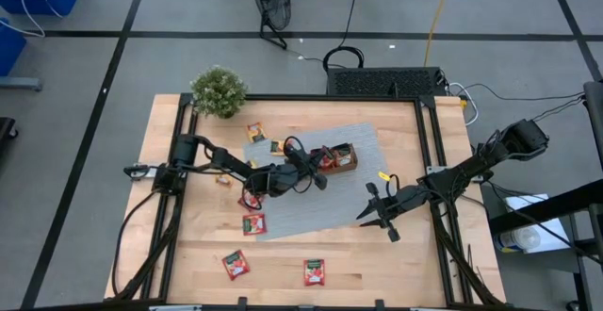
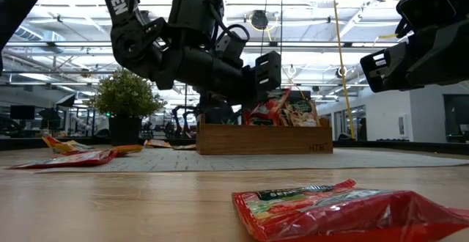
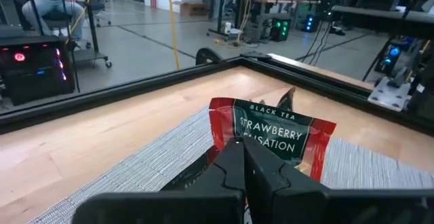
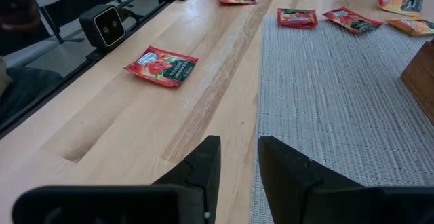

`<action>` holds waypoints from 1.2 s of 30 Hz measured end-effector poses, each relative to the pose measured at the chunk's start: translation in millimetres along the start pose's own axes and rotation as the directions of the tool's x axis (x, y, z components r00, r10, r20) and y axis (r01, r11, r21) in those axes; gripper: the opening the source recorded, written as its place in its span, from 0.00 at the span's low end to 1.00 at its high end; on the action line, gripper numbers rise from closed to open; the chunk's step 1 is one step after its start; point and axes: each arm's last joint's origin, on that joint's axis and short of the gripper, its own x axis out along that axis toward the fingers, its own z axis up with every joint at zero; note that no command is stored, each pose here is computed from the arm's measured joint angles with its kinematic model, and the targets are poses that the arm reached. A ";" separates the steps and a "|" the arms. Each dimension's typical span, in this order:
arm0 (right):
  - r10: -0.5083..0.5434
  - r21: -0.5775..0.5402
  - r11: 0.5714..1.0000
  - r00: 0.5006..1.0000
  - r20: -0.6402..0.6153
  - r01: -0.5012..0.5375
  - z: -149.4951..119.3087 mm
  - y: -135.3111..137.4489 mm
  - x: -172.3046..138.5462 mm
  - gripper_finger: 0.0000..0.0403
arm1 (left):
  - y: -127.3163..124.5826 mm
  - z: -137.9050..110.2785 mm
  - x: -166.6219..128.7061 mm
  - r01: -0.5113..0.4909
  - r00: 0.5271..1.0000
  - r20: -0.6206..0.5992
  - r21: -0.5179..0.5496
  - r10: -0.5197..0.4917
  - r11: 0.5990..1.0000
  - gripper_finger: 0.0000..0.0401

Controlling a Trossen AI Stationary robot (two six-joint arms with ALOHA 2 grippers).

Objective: Pick & Place Tea
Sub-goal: Put the red tea bag into the middle section of the wooden organizer

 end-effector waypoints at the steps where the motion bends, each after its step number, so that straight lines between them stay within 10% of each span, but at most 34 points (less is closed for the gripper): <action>1: 0.000 -0.002 1.000 1.000 0.000 0.000 0.0 0.0 0.0 0.23 | 0.6 0.1 0.4 -0.004 1.000 0.001 0.000 0.004 1.000 0.00; 18: 0.000 -0.013 1.000 1.000 0.000 0.000 0.0 0.0 0.0 0.23 | 8.2 -8.4 5.3 0.013 0.996 -0.093 0.038 -0.009 0.999 0.03; 28: 0.000 -0.013 1.000 1.000 0.000 0.000 0.0 0.0 0.0 0.23 | 0.3 1.0 0.9 0.048 0.999 -0.029 0.107 -0.045 0.993 0.23; 33: 0.000 -0.013 1.000 1.000 -0.004 0.000 -0.4 0.0 0.0 0.23 | -16.1 35.8 -5.6 0.152 0.988 -0.033 0.241 -0.148 0.959 0.32; 36: 0.003 -0.008 1.000 1.000 -0.011 -0.004 -1.1 0.1 0.0 0.23 | -22.2 68.8 -0.1 0.268 0.948 -0.252 0.299 -0.195 0.916 0.33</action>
